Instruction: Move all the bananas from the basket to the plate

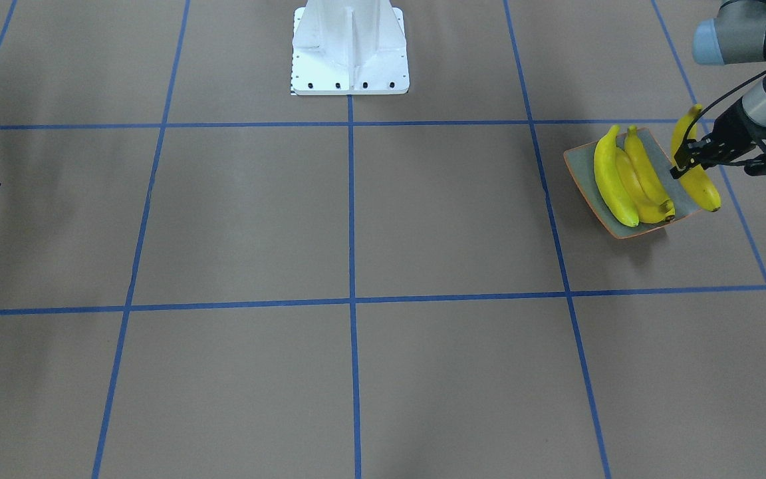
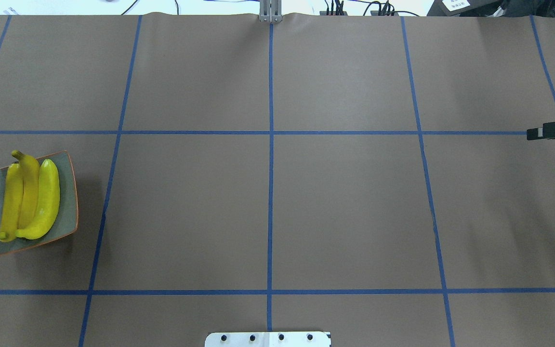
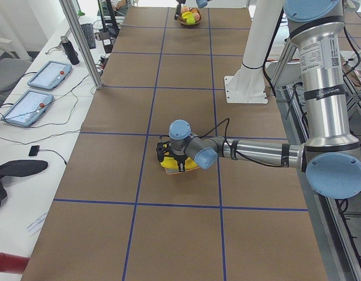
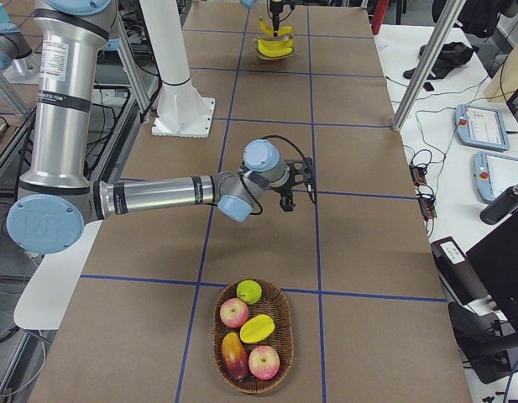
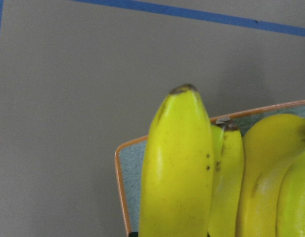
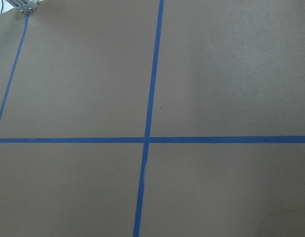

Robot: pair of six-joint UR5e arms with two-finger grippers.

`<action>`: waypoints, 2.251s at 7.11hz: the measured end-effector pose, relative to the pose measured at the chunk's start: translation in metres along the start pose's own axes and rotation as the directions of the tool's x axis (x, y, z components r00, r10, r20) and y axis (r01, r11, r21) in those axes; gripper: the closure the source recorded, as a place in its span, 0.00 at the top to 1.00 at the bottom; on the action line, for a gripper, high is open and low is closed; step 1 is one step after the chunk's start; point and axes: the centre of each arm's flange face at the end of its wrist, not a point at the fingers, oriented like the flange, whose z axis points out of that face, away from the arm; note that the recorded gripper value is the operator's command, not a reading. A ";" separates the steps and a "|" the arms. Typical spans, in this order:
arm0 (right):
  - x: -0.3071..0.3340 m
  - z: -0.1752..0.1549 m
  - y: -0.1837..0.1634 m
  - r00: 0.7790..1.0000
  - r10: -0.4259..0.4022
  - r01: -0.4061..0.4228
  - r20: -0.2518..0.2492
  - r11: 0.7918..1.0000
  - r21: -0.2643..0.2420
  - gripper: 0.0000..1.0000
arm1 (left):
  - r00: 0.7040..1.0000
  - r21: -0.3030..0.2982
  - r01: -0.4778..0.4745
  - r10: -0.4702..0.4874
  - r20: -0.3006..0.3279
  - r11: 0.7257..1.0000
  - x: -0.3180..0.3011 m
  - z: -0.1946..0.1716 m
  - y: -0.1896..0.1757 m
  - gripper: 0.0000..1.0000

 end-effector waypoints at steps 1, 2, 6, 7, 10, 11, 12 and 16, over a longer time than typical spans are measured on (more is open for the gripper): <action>0.012 -0.005 -0.003 0.999 -0.025 0.025 -0.022 1.000 0.004 1.00 | 1.000 -0.011 0.008 -0.008 0.013 1.000 0.002 0.002 0.001 0.00; 0.022 -0.008 -0.005 0.997 -0.055 0.056 -0.046 0.998 0.000 1.00 | 1.000 -0.022 0.012 -0.012 0.026 1.000 0.007 0.005 0.002 0.00; 0.032 -0.011 -0.007 0.993 -0.090 0.089 -0.073 0.996 -0.012 1.00 | 0.998 -0.029 0.006 -0.004 0.055 1.000 0.019 0.010 0.005 0.04; 0.032 -0.011 -0.007 0.993 -0.089 0.088 -0.074 0.996 -0.011 1.00 | 0.998 -0.024 -0.002 0.003 0.064 1.000 0.022 0.012 0.005 0.25; 0.034 -0.013 -0.007 0.994 -0.085 0.084 -0.075 0.996 -0.008 1.00 | 0.996 -0.013 -0.022 0.023 0.082 1.000 0.028 0.017 0.006 0.99; 0.034 -0.014 -0.007 0.994 -0.084 0.083 -0.076 0.996 -0.007 1.00 | 0.996 -0.015 -0.029 0.030 0.082 0.999 0.031 0.019 0.007 0.99; 0.034 -0.014 -0.007 0.994 -0.083 0.083 -0.076 0.997 -0.007 1.00 | 0.996 -0.015 -0.033 0.034 0.081 0.999 0.033 0.019 0.007 0.99; 0.035 -0.015 -0.006 0.994 -0.080 0.079 -0.079 0.997 -0.005 1.00 | 0.997 0.006 -0.064 0.064 0.044 0.998 0.056 -0.001 0.010 0.99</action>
